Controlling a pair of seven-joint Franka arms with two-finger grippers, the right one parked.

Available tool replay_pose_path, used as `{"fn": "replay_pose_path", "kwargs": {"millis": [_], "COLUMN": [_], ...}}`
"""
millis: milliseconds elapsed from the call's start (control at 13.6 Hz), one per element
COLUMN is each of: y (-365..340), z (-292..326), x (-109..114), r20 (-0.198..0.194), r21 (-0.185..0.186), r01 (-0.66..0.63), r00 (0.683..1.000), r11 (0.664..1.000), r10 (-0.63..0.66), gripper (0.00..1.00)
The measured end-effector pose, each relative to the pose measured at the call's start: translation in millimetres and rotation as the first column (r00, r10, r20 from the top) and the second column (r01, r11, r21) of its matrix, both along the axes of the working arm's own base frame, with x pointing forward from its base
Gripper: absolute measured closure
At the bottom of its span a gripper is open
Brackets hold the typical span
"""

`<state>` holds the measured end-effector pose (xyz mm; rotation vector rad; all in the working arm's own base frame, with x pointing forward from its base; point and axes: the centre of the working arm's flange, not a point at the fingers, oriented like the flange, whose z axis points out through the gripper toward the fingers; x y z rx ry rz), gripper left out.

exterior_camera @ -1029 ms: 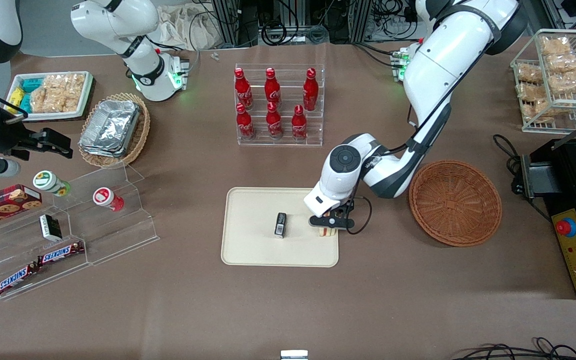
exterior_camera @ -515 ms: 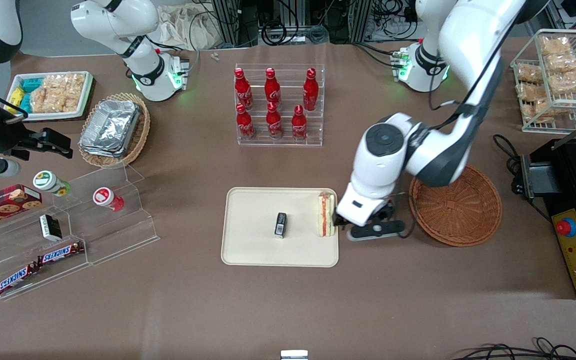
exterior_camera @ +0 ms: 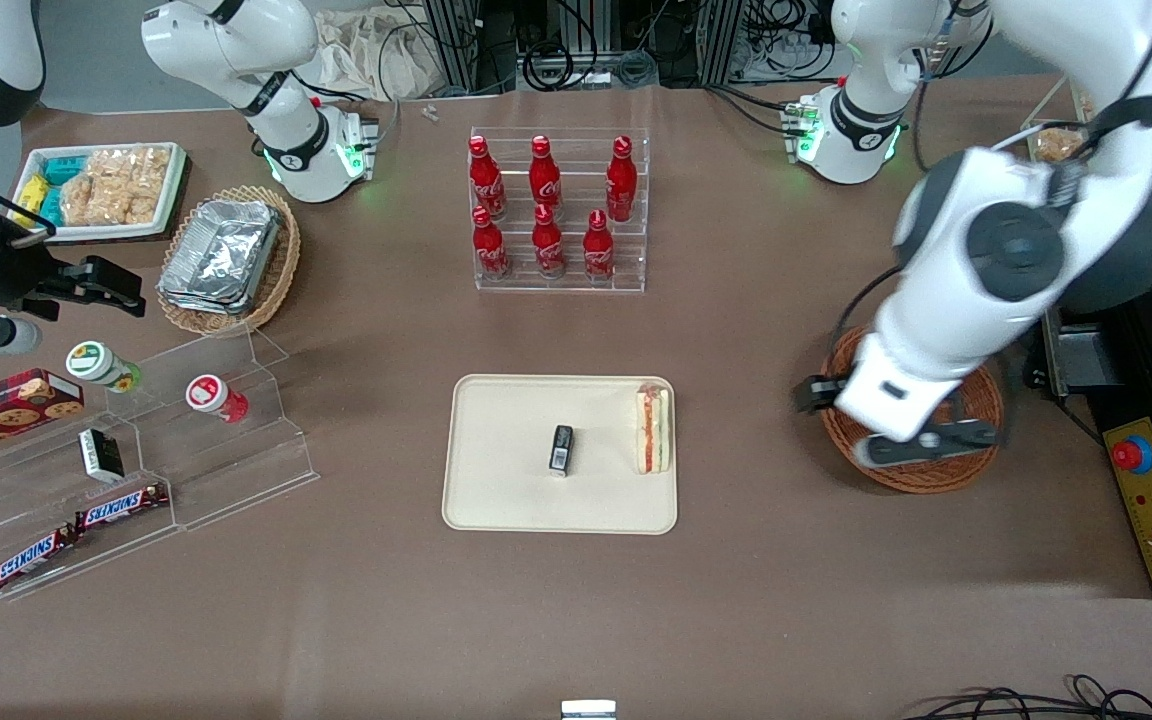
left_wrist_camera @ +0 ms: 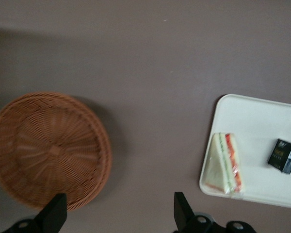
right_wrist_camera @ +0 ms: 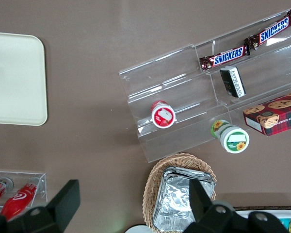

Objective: Place sandwich from basket to tray

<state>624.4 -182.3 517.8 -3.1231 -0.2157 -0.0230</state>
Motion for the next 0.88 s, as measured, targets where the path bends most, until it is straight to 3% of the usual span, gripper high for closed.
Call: {"fn": "replay_pose_path", "kwargs": {"millis": [221,441,515,662,882], "y": [48,97,110,131,143], "z": [43,86,101,127,137], "x": [-20,-44,-54,-70,-81], "r20": [-0.061,-0.08,-0.074,-0.045,-0.04], "r21": [0.02,0.045,0.051,0.028,0.006], "r01": [0.037,0.047,0.051,0.035,0.03], "r00": [0.997,0.996,0.996,0.998,0.999], "r11": [0.999,0.998,0.997,0.999,1.0], "r10": [-0.036,-0.044,-0.047,-0.034,-0.03], "gripper": [0.0,0.0,0.0,0.0,0.0]}}
